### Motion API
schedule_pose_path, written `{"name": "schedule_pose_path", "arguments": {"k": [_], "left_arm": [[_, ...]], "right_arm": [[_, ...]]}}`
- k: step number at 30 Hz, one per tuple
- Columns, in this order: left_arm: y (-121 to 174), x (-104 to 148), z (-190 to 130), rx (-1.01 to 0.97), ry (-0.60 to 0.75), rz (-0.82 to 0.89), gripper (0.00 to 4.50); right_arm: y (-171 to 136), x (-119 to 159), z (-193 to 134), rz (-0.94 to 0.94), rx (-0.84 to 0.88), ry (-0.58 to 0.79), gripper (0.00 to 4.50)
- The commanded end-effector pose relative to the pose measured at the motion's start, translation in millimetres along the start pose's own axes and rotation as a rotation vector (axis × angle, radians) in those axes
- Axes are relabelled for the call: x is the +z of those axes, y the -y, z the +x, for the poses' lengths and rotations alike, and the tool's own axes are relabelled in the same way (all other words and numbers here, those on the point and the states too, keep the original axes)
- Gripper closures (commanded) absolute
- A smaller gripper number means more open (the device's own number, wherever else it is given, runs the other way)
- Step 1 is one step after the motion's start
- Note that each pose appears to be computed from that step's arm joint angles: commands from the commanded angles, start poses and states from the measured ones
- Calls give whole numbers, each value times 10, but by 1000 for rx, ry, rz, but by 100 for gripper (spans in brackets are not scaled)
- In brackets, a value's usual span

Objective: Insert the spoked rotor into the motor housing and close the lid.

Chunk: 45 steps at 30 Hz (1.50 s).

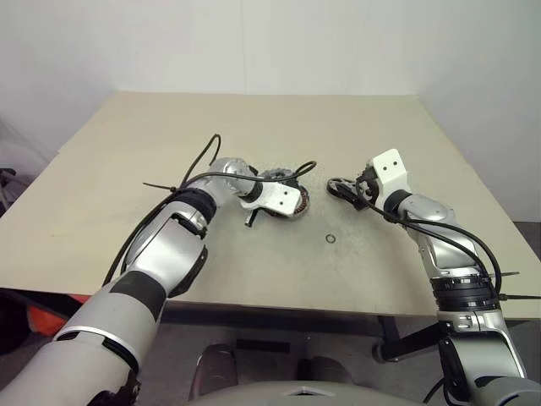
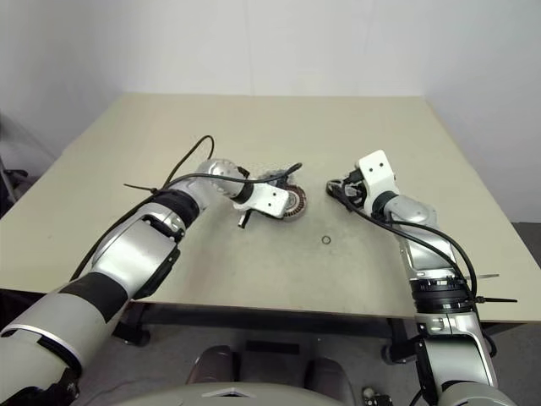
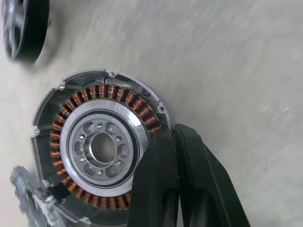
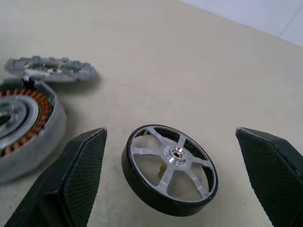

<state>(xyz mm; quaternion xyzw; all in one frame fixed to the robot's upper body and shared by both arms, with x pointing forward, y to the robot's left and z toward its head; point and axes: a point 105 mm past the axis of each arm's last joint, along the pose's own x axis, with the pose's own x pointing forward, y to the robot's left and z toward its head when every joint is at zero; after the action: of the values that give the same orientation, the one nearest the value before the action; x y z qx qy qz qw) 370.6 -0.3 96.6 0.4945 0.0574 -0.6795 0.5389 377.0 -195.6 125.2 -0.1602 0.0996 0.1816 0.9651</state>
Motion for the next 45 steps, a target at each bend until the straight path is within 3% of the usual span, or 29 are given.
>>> {"name": "schedule_pose_path", "arguments": {"k": [1, 5, 15, 23, 40, 45], "left_arm": [[-205, 371, -163, 30, 135, 109, 444], [-139, 425, -194, -27, 175, 133, 444], [221, 58, -339, -165, 89, 167, 444], [420, -73, -406, -241, 63, 199, 444], [302, 2, -498, -206, 73, 239, 444], [263, -16, -566, -209, 47, 230, 289]], "right_arm": [[87, 170, -48, -14, -29, 63, 0], [96, 160, -60, -15, -34, 61, 0], [106, 119, -81, -11, -43, 54, 0], [90, 119, -58, -7, -40, 55, 0], [49, 106, -51, 1, -28, 53, 0], [50, 112, -50, 0, -26, 53, 0]]}}
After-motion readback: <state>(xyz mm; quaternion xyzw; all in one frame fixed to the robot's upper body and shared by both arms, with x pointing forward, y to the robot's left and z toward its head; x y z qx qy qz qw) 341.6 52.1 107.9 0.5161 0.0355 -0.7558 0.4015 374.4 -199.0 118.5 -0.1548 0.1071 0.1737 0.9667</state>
